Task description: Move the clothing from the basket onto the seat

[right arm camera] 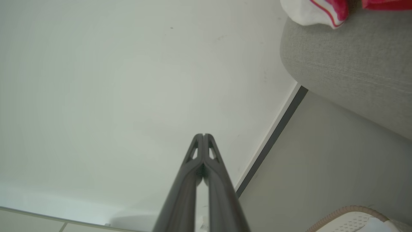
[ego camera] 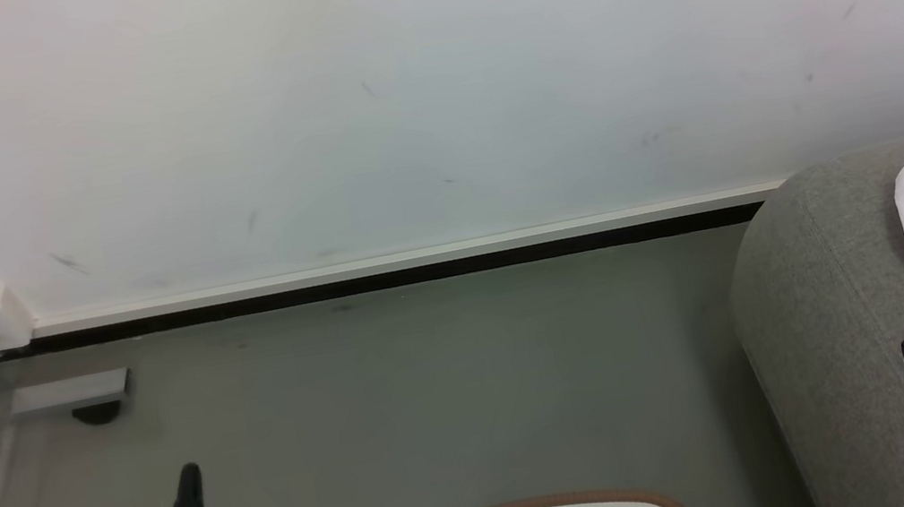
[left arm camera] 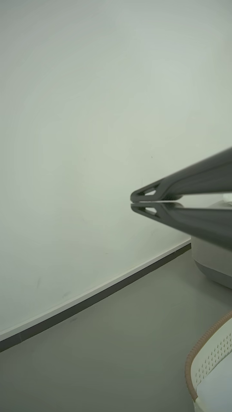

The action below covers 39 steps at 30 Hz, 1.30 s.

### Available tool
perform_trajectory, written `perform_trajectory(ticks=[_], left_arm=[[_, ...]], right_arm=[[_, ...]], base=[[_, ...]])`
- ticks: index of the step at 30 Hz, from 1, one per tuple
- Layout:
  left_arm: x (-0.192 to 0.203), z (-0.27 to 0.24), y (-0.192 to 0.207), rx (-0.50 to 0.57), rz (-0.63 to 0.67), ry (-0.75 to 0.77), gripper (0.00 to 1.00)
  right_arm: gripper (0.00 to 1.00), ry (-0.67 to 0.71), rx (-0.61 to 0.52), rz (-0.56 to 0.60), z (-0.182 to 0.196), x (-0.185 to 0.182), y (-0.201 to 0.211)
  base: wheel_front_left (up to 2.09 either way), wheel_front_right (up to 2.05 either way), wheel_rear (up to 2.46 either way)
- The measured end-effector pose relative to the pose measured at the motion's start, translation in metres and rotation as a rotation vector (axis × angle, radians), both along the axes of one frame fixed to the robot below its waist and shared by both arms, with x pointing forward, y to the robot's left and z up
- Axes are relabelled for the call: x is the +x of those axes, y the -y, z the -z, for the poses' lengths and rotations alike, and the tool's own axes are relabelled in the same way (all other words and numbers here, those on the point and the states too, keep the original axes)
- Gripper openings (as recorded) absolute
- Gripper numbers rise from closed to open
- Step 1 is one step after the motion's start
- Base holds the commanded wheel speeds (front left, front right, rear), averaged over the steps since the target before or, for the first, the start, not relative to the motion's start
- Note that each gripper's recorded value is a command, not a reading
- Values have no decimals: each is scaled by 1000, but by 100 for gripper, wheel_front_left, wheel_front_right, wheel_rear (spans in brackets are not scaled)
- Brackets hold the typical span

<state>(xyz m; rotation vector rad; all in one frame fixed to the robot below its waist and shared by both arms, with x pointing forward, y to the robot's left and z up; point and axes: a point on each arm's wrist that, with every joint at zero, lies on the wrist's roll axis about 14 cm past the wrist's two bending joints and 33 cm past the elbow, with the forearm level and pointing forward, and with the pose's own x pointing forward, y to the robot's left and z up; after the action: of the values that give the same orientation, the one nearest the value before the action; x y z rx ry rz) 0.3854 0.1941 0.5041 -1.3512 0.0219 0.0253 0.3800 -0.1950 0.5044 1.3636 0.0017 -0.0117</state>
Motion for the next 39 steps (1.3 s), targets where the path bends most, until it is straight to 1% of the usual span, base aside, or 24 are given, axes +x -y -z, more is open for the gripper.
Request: perform_trajectory(ticks=[29,33,39], left_arm=[[3,-7,-5,-199,2,24,0],[4,-8,-6,-217,3,26,0],[4,-8,-6,-217,3,27,0]], right_arm=[[0,6,187,-5,-4,8,4],[0,8,214,-7,-5,9,4],[0,9,215,-7,-5,10,4]], base=[[0,0,0],[0,0,0],[0,0,0]])
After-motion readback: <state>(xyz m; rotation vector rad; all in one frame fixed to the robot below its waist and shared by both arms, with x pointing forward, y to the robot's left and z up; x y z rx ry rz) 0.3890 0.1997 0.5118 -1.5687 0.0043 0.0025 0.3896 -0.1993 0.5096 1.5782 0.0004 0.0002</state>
